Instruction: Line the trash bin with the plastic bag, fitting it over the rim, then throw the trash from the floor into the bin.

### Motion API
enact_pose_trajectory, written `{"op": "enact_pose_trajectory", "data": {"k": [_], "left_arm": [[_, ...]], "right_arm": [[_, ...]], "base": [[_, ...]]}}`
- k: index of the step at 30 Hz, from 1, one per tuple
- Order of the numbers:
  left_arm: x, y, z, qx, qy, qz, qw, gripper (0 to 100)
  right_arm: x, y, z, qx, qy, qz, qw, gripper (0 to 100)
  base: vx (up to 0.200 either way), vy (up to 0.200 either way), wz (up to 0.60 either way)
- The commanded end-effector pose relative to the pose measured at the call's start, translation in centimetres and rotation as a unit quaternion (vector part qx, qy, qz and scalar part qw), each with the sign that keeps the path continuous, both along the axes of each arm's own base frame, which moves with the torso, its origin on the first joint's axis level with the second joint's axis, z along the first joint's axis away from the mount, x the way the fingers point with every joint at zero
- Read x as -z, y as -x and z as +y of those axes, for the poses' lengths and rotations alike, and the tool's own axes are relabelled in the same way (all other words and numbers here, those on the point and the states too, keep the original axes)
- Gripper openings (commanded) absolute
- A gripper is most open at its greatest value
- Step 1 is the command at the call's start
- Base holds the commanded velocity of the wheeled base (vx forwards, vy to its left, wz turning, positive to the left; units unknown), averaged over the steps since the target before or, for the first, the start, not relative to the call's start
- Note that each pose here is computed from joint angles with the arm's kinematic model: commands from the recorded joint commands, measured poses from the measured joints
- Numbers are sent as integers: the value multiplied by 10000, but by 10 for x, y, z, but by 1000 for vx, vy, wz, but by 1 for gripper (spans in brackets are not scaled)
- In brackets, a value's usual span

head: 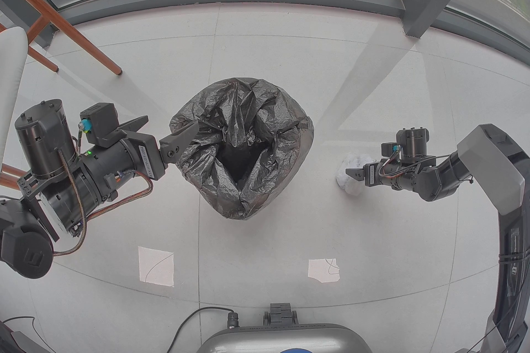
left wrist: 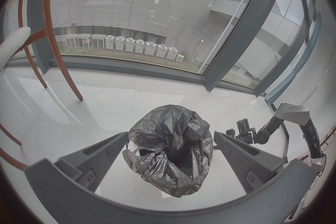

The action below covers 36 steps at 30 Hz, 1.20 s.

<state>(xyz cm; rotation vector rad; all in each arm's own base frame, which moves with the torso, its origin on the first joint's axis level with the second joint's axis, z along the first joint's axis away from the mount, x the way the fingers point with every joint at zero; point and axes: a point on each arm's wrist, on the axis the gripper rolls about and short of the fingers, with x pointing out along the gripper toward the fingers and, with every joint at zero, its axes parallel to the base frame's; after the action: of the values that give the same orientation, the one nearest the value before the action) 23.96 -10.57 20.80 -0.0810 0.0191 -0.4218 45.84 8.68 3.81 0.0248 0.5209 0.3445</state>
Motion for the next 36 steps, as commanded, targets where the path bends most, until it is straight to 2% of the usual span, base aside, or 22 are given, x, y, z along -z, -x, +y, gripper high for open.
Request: {"op": "enact_pose_trajectory", "data": {"k": [1,6,7,15,18,19,20,22,23,24,25,27,28,29,31,34,36], "left_arm": [[0,-1,0,-17,5,-7,10000,100],[-1,-2,0,-24,54,-120,9999,100],[-1,-3,0,-24,60,-134,9999,100],[2,-4,0,-24,41,-109,9999,100],[3,-4,1,-55,24,-91,9999,100],[3,-4,1,-55,24,-91,9999,100],[1,-7,5,-155,31,-129,9998,100],[-3,-10,13,-316,41,-200,9993,100],[-3,-10,13,-316,41,-200,9993,100],[-7,-13,22,-503,-24,-315,9982,100],[-9,-14,28,-620,-82,-368,9974,100],[-12,-15,41,-869,-150,-451,9951,100],[-12,-15,41,-869,-150,-451,9951,100],[-17,-10,56,-1140,-177,-548,9918,100],[-17,-3,69,-1376,-191,-568,9887,100],[-14,11,81,-1557,-209,-543,9861,100],[-13,22,82,-1565,-207,-550,9859,100]], "right_arm": [[19,-3,2,-24,27,143,9999,100],[24,-16,2,13,-5,-54,10000,100],[23,-19,1,29,-16,-114,9999,0],[10,-20,-9,125,-46,-240,9996,0],[-30,-12,-16,186,-92,-535,9984,0],[-32,-11,-16,186,-94,-550,9983,0],[-66,-3,-19,200,-157,-840,9961,0],[-102,10,-21,206,-209,-1068,9938,0],[-102,10,-21,206,-209,-1068,9938,0],[-136,27,-21,148,-259,-1236,9919,0],[-154,37,-20,118,-278,-1318,9908,0],[-181,56,-13,-19,-312,-1388,9898,0],[-181,56,-13,-19,-312,-1388,9898,0],[-208,79,4,-308,-395,-1475,9878,0],[-224,101,23,-612,-459,-1470,9862,0],[-240,139,63,-1287,-574,-1443,9795,0],[-239,159,88,-1701,-600,-1334,9745,0]], "base": [[0,0,0],[0,0,0],[0,0,0],[0,0,0],[0,0,0],[0,0,0],[0,0,0],[0,0,0],[0,0,0],[0,0,0],[0,0,0],[0,0,0],[0,0,0],[0,0,0],[0,0,0],[0,0,0],[0,0,0]]}}
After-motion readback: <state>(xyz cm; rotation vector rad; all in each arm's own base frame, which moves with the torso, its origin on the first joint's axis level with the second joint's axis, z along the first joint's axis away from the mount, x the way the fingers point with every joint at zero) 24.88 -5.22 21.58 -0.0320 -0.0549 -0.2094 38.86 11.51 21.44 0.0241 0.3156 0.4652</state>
